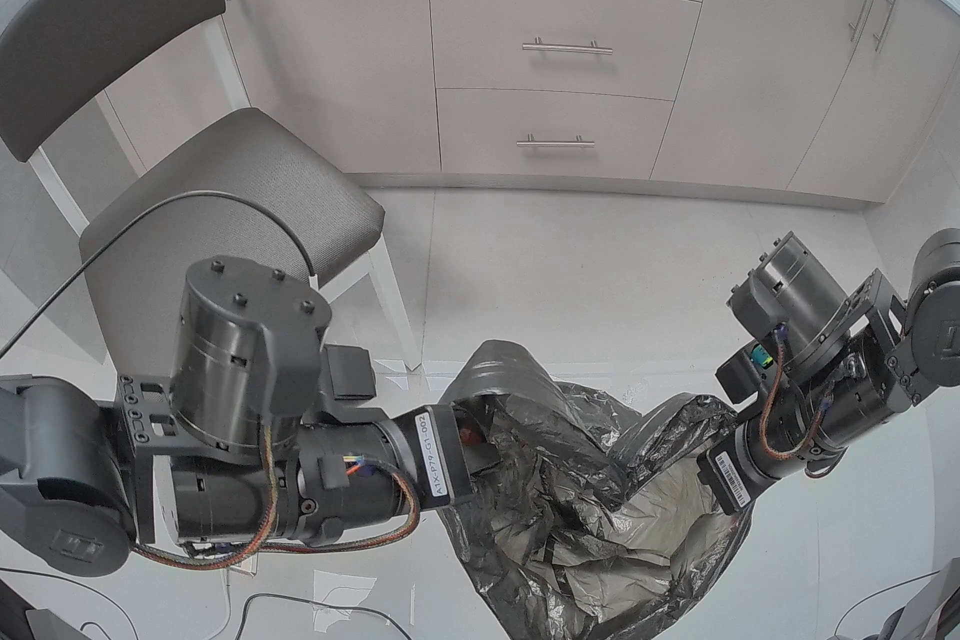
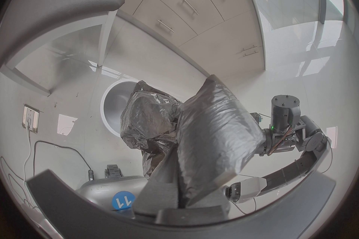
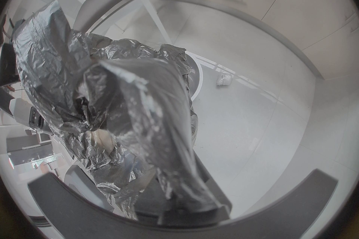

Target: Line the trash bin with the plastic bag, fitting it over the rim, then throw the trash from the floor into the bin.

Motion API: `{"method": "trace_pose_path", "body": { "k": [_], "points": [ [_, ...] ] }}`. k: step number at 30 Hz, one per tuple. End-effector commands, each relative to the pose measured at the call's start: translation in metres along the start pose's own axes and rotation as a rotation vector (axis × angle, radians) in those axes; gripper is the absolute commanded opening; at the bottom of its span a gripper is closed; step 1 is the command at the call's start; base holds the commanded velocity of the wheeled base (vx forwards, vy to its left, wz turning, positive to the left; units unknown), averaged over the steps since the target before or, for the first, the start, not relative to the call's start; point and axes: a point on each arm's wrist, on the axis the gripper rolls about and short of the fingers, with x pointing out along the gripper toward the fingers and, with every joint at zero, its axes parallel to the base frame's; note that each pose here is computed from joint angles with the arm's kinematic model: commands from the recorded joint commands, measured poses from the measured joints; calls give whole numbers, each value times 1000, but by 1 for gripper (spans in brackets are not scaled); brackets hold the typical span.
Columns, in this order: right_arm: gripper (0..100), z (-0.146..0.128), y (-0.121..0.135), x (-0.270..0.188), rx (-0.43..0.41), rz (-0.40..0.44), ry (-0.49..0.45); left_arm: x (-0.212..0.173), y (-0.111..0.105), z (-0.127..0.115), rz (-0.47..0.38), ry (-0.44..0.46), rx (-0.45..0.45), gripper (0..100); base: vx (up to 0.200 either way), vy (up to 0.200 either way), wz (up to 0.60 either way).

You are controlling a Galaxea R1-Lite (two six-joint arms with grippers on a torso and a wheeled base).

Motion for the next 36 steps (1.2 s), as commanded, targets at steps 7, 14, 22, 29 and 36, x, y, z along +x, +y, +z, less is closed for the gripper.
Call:
{"method": "trace_pose_path", "body": {
  "k": [7,14,22,29,36],
  "points": [
    [0,-10,9,12,-40,15,63,6,4,-3,23,20,-6,0,0,0,0],
    [0,-5,12,27,-31,18,100,13,12,0,47,32,-23,0,0,0,0],
    [0,7,9,55,8,17,53,26,32,14,91,37,-68,0,0,0,0],
    [0,16,7,68,57,13,13,35,42,30,86,-11,-88,0,0,0,0],
    [0,31,2,83,107,10,-73,45,51,38,71,-13,-105,0,0,0,0]
  ]
}}
